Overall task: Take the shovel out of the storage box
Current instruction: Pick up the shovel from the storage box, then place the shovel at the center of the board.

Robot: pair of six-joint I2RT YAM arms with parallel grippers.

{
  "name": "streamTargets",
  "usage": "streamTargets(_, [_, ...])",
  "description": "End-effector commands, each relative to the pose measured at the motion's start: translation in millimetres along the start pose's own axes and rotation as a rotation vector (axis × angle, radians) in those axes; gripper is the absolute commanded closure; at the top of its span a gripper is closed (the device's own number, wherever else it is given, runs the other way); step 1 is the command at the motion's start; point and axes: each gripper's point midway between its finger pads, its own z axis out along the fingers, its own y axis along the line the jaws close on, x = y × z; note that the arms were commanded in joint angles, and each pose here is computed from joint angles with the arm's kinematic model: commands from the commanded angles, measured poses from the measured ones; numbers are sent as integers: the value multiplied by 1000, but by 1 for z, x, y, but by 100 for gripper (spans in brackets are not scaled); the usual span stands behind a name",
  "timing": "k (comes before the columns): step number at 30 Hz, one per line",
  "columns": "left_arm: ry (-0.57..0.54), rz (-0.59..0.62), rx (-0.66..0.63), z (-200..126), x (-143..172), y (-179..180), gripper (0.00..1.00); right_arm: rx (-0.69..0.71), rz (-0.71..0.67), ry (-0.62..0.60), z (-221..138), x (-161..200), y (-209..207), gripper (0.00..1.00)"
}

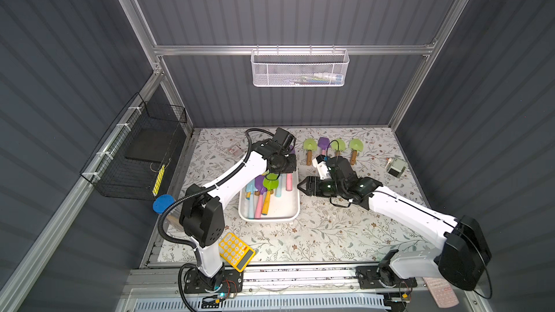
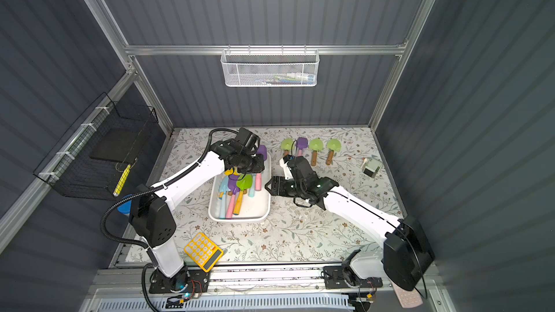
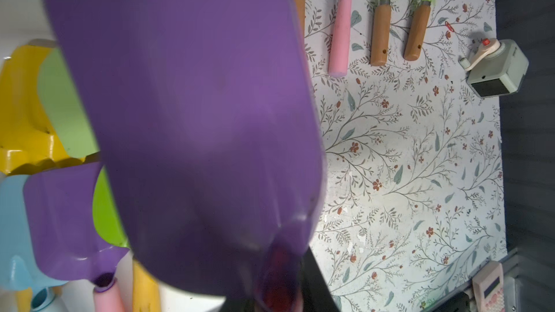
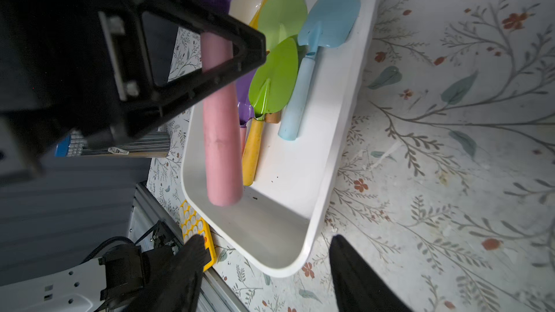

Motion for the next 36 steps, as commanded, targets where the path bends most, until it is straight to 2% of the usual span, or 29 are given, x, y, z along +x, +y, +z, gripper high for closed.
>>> streamTargets(1, [5, -20, 69, -4, -4, -17, 98, -69, 9, -83, 7, -24, 19, 32])
streamTargets(10, [9, -31, 159, -12, 1, -30, 97, -198, 1, -28, 25, -25, 46, 35])
streamTargets(14, [16, -37, 175, -11, 3, -32, 97, -207, 9, -9, 30, -20, 45, 38])
streamTargets(20, [21, -48, 218, -14, 2, -39, 97, -198, 4, -11, 29, -19, 42, 51])
streamTargets(25, [15, -61, 237, -18, -2, -40, 97, -181, 0, -19, 26, -20, 40, 73])
streamTargets(28, [8, -65, 240, -21, -4, -38, 96, -158, -4, -20, 25, -19, 36, 81])
streamTargets(29, [5, -63, 241, -22, -5, -38, 93, -152, -5, -21, 24, -19, 35, 83])
streamTargets(30, [4, -65, 239, -23, -6, -36, 84, -138, -4, -23, 23, -18, 33, 84])
streamTargets(31, [1, -66, 237, -24, -7, -34, 70, -127, -5, -25, 22, -18, 30, 85])
streamTargets(34, [-9, -66, 224, -30, -11, -26, 39, -106, -7, -29, 18, -17, 25, 87])
streamTargets(36, [-14, -64, 219, -34, -13, -21, 28, -99, -4, -31, 15, -18, 21, 87])
